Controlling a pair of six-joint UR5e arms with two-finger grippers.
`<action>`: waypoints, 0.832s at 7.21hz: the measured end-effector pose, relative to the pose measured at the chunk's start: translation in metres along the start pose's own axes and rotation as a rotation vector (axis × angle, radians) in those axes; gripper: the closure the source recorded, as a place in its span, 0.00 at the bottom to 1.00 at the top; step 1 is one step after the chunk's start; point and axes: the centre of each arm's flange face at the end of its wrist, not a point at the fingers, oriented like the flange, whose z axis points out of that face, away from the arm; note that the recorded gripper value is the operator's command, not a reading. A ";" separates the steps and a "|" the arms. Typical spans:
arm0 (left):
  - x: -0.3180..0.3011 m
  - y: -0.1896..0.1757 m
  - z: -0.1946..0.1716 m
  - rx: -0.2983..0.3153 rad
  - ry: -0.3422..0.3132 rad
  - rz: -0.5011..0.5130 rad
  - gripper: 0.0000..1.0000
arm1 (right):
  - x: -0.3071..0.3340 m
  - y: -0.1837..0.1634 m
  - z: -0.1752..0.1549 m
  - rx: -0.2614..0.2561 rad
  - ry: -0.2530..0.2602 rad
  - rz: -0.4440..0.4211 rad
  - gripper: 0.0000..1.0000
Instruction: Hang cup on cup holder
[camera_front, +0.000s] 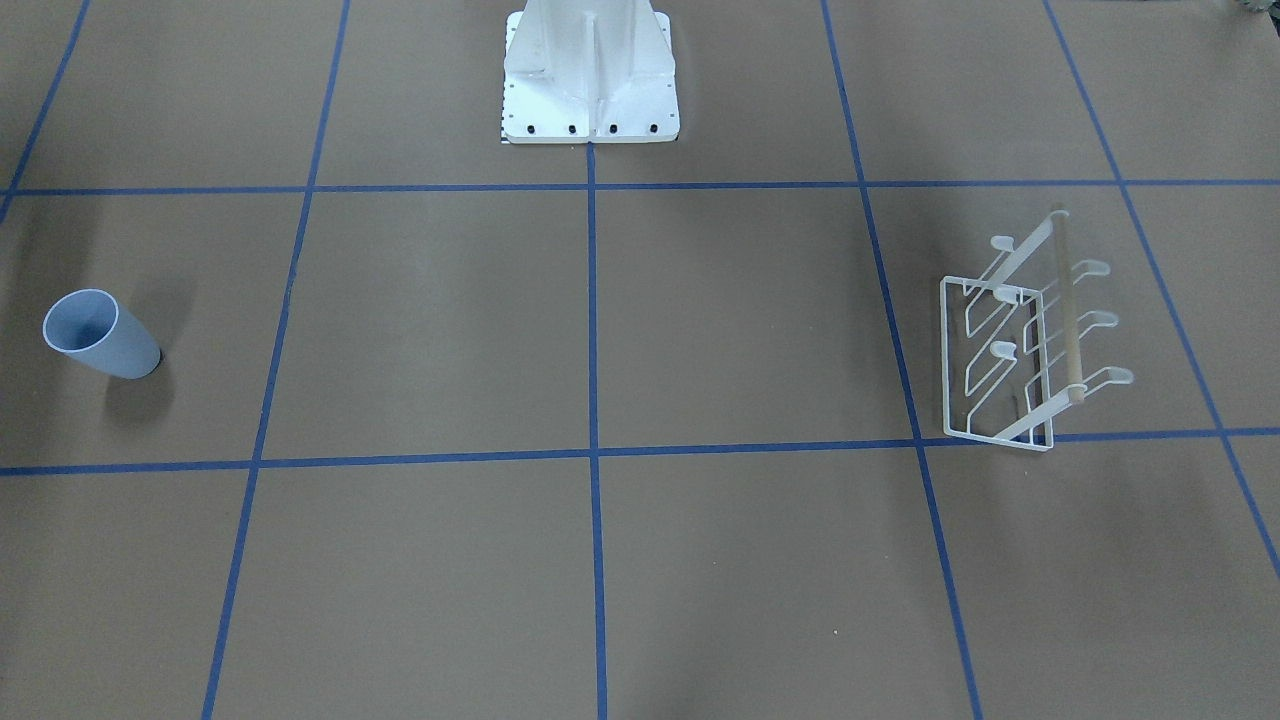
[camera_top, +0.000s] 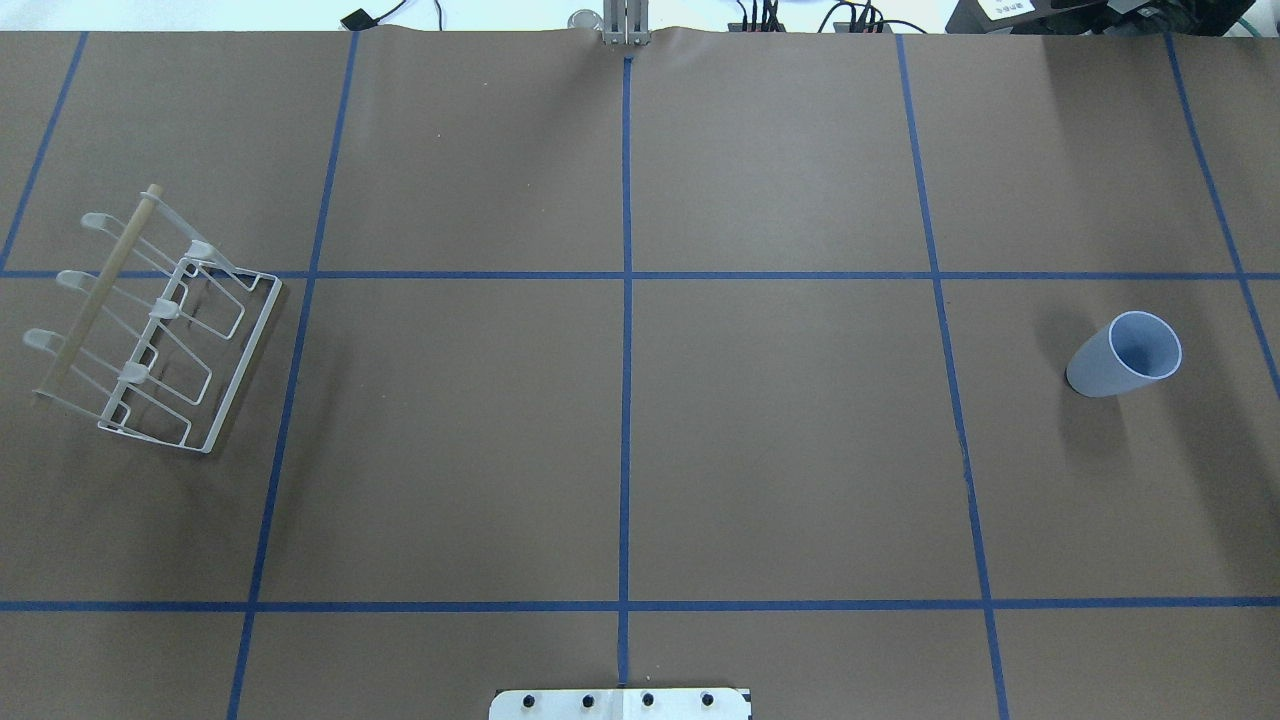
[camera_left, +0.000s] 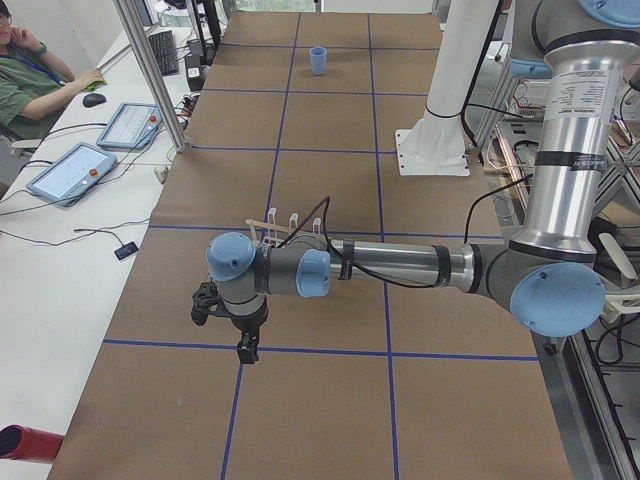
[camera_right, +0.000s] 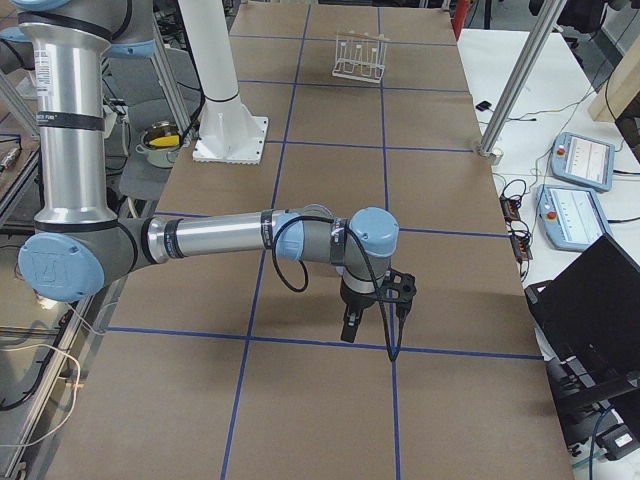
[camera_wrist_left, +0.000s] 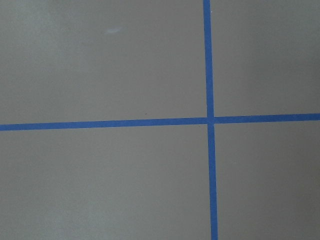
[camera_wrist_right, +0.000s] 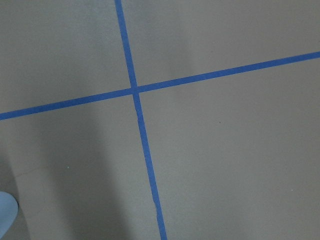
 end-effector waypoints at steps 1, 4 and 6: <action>0.000 0.000 0.000 -0.001 0.000 -0.001 0.01 | 0.000 0.000 0.000 0.000 0.002 -0.001 0.00; -0.001 0.000 0.001 -0.001 0.000 -0.001 0.01 | 0.000 0.000 0.000 0.001 0.003 -0.005 0.00; -0.002 0.002 0.002 -0.003 0.000 -0.003 0.01 | 0.000 0.000 0.000 0.001 0.004 -0.005 0.00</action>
